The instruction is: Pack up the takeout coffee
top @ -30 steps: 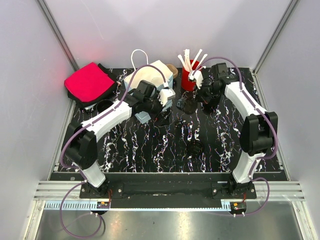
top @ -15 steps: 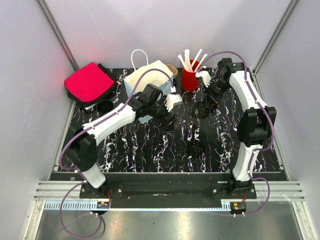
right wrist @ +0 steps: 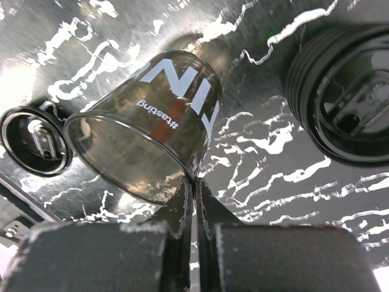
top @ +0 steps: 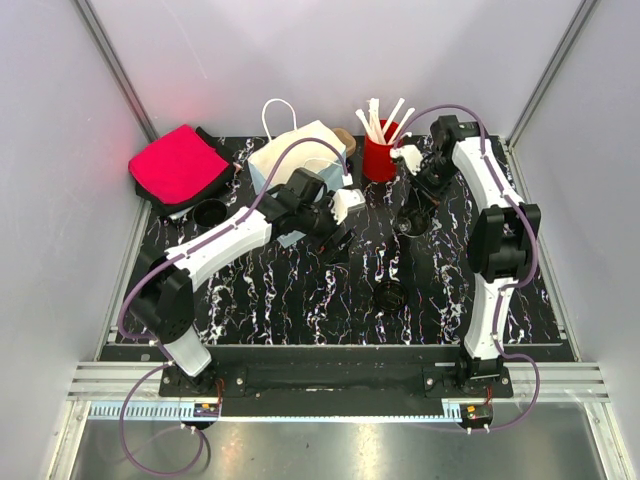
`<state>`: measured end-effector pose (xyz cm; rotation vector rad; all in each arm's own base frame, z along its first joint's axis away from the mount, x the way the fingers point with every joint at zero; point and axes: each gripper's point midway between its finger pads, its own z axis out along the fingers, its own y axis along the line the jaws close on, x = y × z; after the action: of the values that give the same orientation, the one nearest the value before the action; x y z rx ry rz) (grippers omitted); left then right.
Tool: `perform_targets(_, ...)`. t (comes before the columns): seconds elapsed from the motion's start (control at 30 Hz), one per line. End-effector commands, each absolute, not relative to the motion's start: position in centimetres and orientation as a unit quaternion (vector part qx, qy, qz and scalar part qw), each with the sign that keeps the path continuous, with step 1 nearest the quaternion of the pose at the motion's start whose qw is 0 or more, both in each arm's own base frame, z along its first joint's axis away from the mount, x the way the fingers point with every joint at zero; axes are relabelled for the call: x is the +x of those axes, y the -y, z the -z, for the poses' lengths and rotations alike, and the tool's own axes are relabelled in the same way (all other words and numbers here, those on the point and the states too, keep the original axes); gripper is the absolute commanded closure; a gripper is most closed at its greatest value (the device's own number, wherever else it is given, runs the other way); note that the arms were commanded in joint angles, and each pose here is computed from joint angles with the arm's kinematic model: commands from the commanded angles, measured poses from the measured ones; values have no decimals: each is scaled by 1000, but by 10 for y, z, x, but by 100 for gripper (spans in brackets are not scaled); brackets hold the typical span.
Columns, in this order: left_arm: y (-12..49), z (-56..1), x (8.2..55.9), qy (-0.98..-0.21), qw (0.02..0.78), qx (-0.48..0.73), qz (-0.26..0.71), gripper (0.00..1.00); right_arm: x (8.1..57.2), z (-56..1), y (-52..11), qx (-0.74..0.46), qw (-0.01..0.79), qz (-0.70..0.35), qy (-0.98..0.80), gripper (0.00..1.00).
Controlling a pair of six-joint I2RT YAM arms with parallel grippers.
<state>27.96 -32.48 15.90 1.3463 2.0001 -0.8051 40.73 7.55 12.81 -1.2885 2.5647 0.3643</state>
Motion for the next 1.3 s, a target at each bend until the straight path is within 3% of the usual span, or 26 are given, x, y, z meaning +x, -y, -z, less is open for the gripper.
perform_targets(0.0, 331, -183, 275, -723, 326, 519, 318, 1, 329, -131, -62, -436, -39, -144, -888, 100)
perform_targets(0.5, 335, -179, 271, -722, 319, 522, 324, 1, 293, -105, -72, -468, -111, -172, -860, 100)
perform_targets(0.77, 338, -175, 270, -725, 314, 520, 325, 1, 296, -117, -85, -478, -88, -167, -858, 100)
perform_targets(1.27, 340, -174, 271, -727, 315, 516, 326, 1, 292, -137, -105, -497, -57, -159, -851, 86)
